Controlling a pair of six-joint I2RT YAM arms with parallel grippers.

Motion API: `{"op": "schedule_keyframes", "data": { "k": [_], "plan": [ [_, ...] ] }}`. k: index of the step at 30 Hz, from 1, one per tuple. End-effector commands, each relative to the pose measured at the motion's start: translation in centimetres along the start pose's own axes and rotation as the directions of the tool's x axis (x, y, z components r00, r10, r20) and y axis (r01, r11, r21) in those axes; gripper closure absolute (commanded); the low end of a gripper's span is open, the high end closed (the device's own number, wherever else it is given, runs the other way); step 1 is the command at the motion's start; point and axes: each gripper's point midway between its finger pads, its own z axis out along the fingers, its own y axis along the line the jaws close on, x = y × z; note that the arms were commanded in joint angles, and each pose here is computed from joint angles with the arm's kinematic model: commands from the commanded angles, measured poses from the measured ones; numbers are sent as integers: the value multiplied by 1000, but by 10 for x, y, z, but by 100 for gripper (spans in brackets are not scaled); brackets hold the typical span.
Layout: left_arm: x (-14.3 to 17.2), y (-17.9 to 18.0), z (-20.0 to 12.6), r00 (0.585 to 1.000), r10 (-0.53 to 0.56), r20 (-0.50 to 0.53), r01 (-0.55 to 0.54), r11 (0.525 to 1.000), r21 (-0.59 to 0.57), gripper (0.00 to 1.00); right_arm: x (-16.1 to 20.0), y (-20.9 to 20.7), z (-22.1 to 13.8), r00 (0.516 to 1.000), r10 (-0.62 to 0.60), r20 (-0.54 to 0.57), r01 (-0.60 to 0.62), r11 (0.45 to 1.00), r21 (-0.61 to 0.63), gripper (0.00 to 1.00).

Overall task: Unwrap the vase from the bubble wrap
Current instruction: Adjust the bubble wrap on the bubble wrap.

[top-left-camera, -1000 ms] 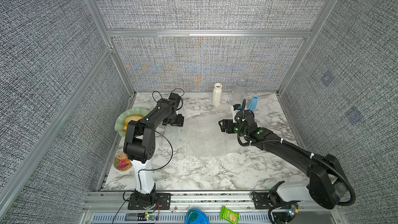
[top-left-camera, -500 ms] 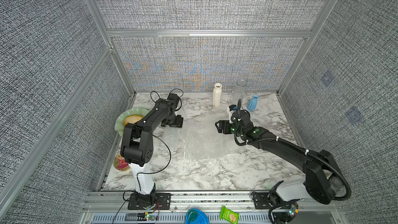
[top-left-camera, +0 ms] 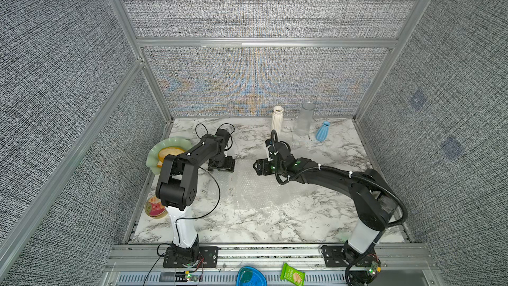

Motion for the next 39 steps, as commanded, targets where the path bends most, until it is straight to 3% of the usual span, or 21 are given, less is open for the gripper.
{"op": "schedule_keyframes", "data": {
  "k": [1, 6, 15, 29, 39],
  "plan": [
    [-1, 1, 7, 999, -32, 8, 32, 999, 6, 22, 13, -5, 13, 999, 12, -43, -11, 999, 33, 18],
    [5, 3, 18, 999, -46, -12, 46, 999, 3, 20, 29, -21, 27, 995, 18, -97, -8, 995, 101, 20],
    [-4, 5, 8, 998, -61, 25, 60, 998, 6, 11, 39, -36, 31, 992, 12, -122, 9, 986, 168, 21],
    [-11, 13, -11, 994, -87, 68, 85, 996, 31, 10, 45, -54, 33, 990, 35, -140, -5, 977, 211, 21],
    [-9, 18, -4, 994, -95, 51, 93, 995, 32, 12, 41, -56, 31, 990, 39, -136, -9, 976, 217, 21]
  ]
}}
